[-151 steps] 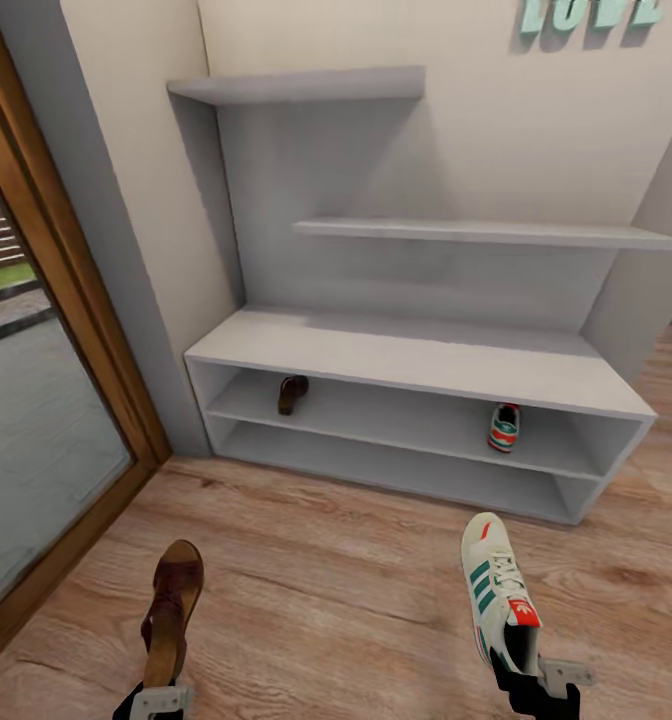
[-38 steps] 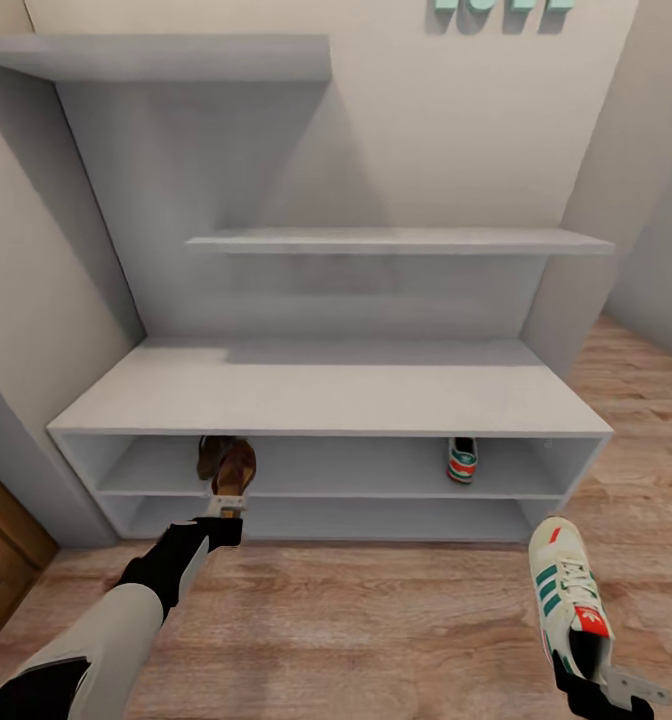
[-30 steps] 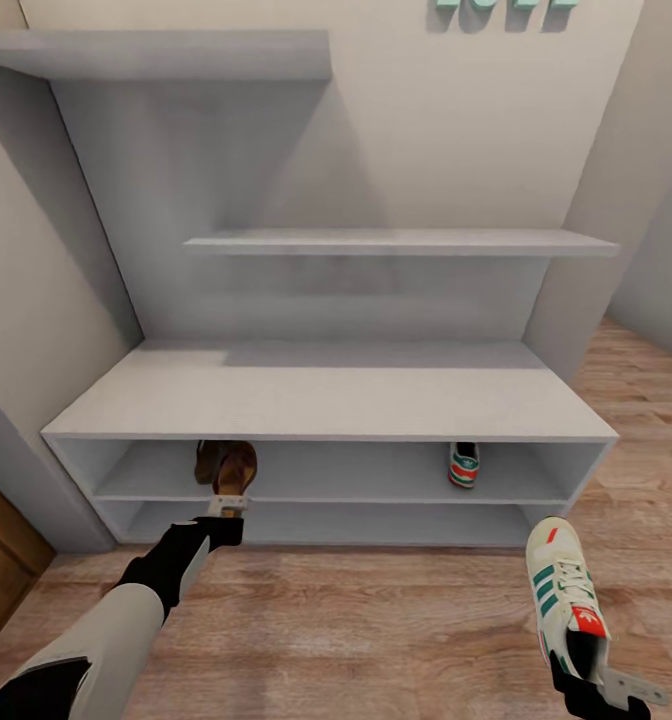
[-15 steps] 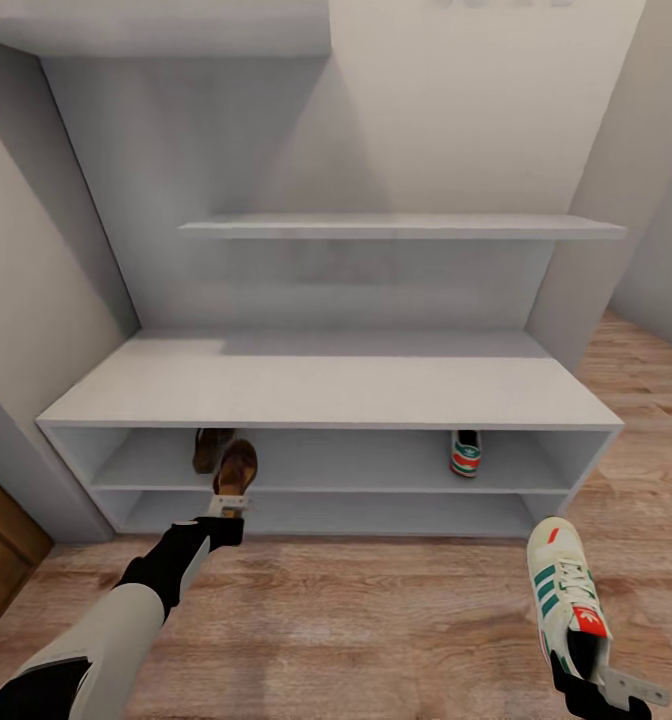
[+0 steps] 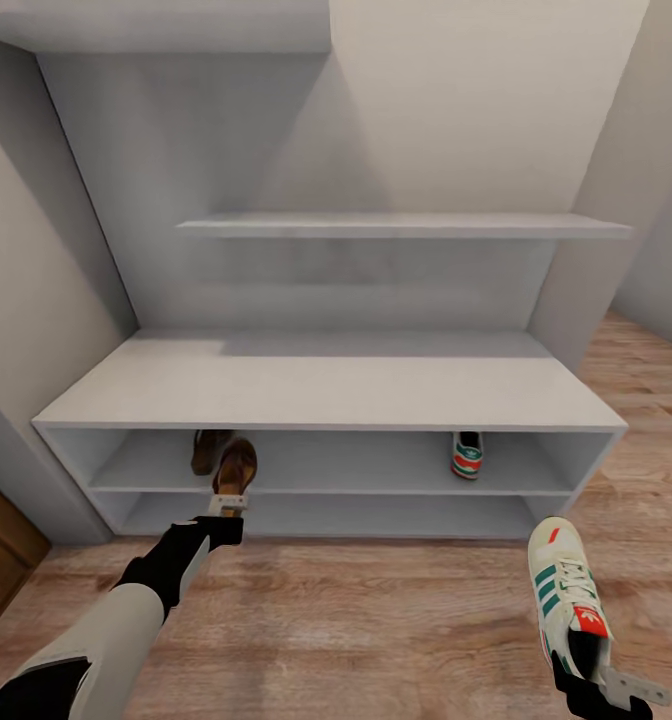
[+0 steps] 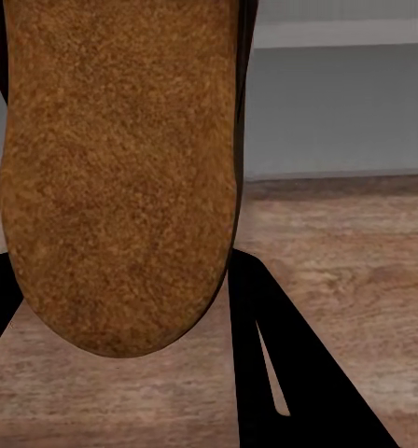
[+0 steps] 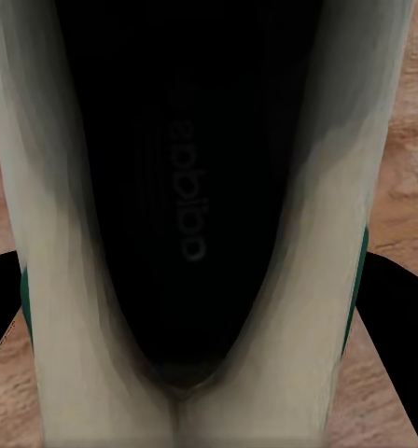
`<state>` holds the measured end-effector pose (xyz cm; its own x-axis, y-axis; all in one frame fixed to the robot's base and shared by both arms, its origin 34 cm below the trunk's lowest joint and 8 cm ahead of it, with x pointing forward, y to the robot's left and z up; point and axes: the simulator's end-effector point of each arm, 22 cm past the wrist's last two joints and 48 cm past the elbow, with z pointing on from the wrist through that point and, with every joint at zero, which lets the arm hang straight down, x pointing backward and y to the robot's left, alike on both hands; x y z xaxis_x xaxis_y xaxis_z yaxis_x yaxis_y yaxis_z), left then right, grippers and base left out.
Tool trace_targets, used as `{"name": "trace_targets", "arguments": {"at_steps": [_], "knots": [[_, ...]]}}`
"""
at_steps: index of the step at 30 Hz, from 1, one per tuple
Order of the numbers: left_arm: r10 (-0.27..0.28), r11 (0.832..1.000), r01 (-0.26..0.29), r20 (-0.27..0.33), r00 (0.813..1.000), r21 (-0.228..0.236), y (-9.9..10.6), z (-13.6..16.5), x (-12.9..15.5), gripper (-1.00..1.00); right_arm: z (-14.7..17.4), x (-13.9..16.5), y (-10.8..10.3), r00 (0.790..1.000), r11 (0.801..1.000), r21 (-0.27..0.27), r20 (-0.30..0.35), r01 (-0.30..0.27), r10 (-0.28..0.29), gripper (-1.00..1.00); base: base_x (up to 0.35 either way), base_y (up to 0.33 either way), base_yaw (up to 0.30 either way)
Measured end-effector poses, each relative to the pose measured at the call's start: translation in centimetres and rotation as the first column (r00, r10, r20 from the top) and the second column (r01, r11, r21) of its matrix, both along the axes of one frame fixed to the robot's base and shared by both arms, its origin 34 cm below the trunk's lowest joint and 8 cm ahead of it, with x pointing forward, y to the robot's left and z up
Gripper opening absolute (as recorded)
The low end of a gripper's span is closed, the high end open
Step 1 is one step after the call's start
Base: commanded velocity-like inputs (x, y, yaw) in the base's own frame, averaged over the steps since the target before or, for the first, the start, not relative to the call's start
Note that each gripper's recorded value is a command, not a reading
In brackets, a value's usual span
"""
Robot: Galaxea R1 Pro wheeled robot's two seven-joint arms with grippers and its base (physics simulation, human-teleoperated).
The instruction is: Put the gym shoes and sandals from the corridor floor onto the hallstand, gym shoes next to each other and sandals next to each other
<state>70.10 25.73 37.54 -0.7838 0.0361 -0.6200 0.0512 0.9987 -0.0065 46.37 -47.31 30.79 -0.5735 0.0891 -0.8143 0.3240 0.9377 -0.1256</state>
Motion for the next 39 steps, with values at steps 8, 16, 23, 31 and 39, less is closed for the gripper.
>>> {"name": "trace_targets", "arguments": {"at_steps": [8,16,23,31,39], "knots": [[0.003,1.0,-0.003,0.007,1.0,0.002,0.28,0.08,0.12,-1.0,-0.01,0.0,0.0,1.0,1.0,0.0,0.0,0.0,0.0,-1.0,0.213,0.0,0.0],[0.004,1.0,-0.004,0.009,1.0,0.001,0.29,0.13,0.15,-1.0,-0.01,-0.01,0.02,1.0,1.0,0.0,0.0,0.0,0.0,-1.0,0.167,0.0,0.0],[0.004,1.0,-0.004,0.006,1.0,0.001,0.39,0.0,0.05,-1.0,-0.06,-0.03,0.03,1.0,1.0,0.001,-0.001,0.0,0.0,-1.0,0.062,0.0,0.0],[0.005,1.0,-0.005,0.007,1.0,0.001,0.4,0.05,0.07,-1.0,-0.05,-0.04,0.04,1.0,1.0,0.001,-0.001,0.0,0.0,-1.0,0.203,0.043,0.0],[0.005,1.0,-0.005,0.007,1.0,0.002,0.41,0.03,0.07,-1.0,-0.06,-0.04,0.04,1.0,1.0,0.001,-0.001,0.0,0.0,-1.0,0.069,0.017,0.0]]}}
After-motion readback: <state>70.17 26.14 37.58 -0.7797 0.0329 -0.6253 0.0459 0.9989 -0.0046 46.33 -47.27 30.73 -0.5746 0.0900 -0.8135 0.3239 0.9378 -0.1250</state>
